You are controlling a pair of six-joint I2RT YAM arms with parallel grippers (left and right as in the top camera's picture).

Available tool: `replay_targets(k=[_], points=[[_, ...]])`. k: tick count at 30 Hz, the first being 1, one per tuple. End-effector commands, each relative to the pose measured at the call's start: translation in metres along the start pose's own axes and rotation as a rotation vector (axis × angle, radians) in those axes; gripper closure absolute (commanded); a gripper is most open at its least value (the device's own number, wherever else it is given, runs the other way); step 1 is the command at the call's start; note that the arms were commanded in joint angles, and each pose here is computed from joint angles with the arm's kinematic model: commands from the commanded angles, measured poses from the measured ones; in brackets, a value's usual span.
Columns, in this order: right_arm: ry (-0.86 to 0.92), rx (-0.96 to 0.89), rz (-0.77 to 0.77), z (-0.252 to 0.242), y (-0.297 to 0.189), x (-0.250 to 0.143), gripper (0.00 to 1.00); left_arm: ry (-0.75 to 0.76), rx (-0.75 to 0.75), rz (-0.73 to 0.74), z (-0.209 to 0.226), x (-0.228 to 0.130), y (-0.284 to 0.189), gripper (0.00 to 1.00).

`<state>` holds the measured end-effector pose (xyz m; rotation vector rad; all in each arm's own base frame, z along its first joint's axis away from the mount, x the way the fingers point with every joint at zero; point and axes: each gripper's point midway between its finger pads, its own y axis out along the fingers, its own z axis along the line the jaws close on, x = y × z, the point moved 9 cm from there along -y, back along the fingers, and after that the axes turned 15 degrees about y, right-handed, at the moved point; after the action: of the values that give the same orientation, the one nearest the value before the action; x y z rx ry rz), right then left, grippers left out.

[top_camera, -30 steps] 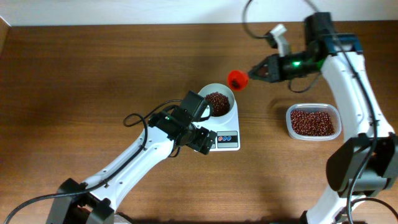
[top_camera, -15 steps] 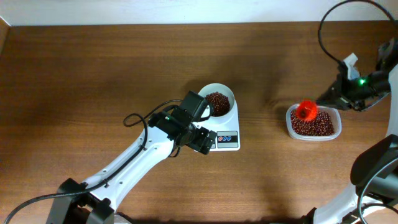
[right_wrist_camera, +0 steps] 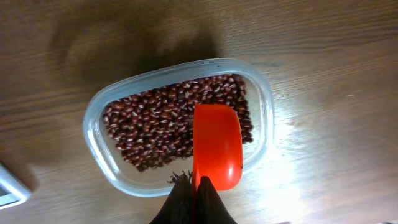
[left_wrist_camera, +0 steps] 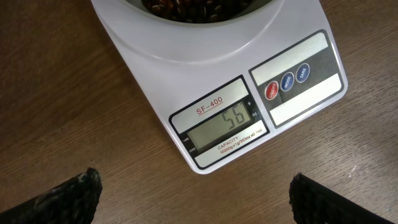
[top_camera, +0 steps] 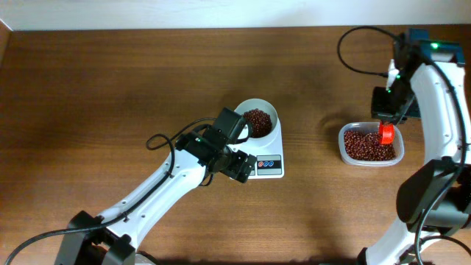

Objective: Scoop item into bowl and weigh 50g on scale
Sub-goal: 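Move the scoop back into the bean tub with the right gripper, then lift the scoop from the tub toward the bowl with the right gripper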

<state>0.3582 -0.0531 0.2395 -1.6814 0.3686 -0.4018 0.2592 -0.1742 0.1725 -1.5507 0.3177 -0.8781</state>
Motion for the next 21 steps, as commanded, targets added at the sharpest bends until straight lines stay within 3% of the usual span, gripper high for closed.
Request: replay_targets(k=[1, 5, 7, 11, 21], points=[[-0.009, -0.085, -0.074, 0.0015, -0.011, -0.0003, 0.96, -0.006, 0.007, -0.012, -0.0008, 0.0, -0.0035, 0.01], [-0.012, -0.085, -0.077, 0.0025, -0.0112, -0.0004, 0.96, -0.006, 0.007, -0.012, -0.0008, 0.0, -0.0035, 0.01], [-0.012, -0.086, -0.076, 0.0023, -0.0112, -0.0004, 0.92, -0.006, 0.007, -0.012, -0.0008, 0.0, -0.0035, 0.01], [-0.01, -0.082, -0.084, 0.0028, -0.0112, 0.0007, 0.96, -0.006, 0.007, -0.012, -0.0008, 0.0, -0.0035, 0.01], [-0.006, -0.072, -0.106, 0.0045, -0.0118, 0.0042, 0.96, -0.006, 0.008, -0.012, -0.0007, 0.0, -0.0035, 0.01]])
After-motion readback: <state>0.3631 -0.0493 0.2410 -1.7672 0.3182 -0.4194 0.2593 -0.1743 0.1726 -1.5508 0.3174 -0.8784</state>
